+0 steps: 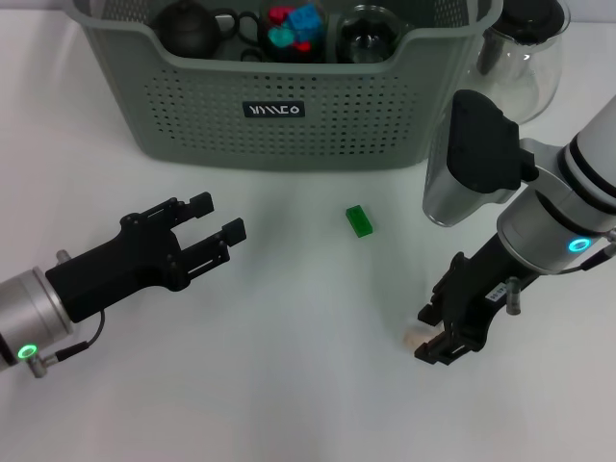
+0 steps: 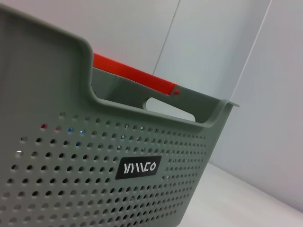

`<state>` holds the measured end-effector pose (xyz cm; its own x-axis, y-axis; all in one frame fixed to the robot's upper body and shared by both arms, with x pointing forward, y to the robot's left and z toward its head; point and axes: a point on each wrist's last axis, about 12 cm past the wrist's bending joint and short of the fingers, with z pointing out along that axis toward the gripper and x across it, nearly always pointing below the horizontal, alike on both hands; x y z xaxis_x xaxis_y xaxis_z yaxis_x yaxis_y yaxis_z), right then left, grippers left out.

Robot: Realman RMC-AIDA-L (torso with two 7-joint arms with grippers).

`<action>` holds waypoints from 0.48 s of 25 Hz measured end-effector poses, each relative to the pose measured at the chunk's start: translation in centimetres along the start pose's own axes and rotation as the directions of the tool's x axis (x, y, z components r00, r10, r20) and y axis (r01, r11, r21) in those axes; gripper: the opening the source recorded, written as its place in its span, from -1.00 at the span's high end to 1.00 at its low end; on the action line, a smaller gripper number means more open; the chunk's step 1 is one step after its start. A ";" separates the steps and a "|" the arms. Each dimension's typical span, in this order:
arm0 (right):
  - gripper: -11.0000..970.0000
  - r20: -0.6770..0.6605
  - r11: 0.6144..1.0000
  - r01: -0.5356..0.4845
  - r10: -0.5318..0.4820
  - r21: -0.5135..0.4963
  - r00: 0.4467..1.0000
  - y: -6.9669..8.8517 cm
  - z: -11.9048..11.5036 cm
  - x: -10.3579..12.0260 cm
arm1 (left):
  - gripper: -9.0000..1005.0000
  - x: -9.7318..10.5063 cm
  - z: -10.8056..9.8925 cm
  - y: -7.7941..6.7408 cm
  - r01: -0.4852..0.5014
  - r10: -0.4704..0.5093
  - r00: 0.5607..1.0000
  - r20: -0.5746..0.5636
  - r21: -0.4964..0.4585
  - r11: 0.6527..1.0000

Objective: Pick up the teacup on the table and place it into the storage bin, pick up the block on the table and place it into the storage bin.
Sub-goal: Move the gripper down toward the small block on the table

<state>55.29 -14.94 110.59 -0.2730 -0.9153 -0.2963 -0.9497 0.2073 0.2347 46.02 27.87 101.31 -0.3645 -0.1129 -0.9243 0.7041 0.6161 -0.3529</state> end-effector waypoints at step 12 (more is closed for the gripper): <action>0.17 -0.003 0.999 0.010 -0.010 -0.038 1.000 0.6 0.1 -0.2 | -0.32 -0.1 0.0 0.1 -0.001 0.001 1.000 0.002 -0.002 1.000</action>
<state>54.80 -14.59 110.70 -0.2632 -0.9183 -0.2956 -0.9458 0.1852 0.2669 46.09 27.93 101.36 -0.3625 -0.1135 -0.9251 0.7037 0.6175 -0.3515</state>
